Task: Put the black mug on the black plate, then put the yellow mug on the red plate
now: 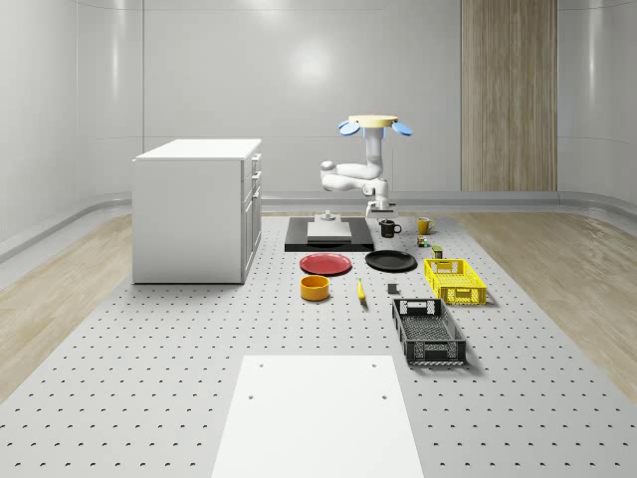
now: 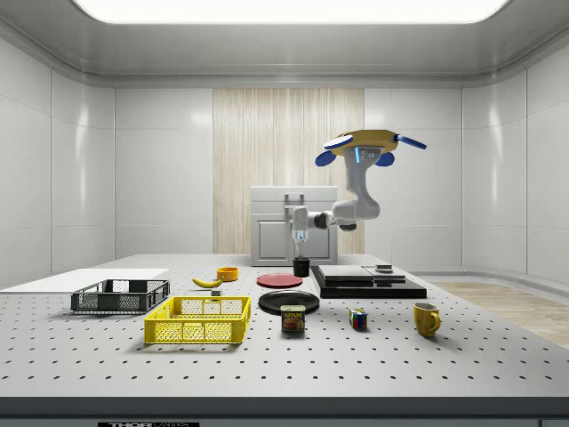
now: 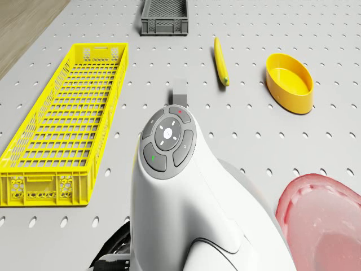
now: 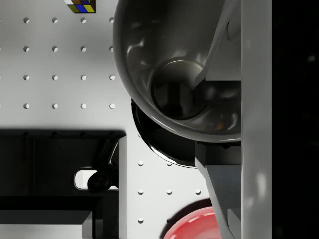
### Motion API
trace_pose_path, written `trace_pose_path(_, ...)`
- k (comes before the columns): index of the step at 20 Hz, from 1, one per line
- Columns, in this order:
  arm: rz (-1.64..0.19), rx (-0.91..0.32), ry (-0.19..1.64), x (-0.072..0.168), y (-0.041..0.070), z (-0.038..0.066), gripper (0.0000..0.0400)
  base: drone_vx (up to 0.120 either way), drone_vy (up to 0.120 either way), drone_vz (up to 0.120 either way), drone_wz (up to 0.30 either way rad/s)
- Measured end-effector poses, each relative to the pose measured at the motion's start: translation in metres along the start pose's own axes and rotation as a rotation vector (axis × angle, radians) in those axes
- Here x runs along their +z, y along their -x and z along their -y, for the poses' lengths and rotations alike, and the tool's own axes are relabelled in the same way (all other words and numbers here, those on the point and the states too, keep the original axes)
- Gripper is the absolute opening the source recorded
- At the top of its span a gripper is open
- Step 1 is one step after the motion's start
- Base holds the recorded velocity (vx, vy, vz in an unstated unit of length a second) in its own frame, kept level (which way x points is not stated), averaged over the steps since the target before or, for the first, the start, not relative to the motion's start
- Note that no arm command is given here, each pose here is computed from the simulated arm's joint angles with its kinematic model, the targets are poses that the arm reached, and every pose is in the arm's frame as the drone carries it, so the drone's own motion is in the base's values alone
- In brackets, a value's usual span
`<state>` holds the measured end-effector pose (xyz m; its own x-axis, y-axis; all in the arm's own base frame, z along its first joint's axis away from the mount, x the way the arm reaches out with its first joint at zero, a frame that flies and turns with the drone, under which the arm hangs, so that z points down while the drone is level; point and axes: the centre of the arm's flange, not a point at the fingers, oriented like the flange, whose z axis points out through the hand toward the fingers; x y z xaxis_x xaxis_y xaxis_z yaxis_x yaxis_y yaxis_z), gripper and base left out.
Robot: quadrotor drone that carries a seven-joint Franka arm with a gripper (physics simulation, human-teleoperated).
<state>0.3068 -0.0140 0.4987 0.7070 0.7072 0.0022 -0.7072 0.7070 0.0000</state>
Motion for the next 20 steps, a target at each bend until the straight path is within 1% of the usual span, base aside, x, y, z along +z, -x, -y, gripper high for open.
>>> trace_pose_path(6, 0.0, 0.0, 0.0, 0.0, 0.0, 0.0, 0.01, 0.12, 0.0, -0.007, 0.0)
trace_pose_path(10, 0.0, 0.0, 0.0, 0.0, 0.0, 0.0, 0.01, 0.12, 0.0, -0.12, 0.0)
trace_pose_path(12, 0.0, 0.0, 0.0, 0.0, 0.0, 0.0, 0.01, 0.1, 0.0, -0.02, 0.0)
trace_pose_path(16, 0.0, 0.0, 0.0, 0.003, 0.0, 0.0, 0.01, 0.0, 0.0, 0.0, 0.0)
trace_pose_path(20, 0.0, 0.0, 0.0, 0.016, 0.0, 0.0, 0.01, 0.0, 0.0, 0.0, 0.0)
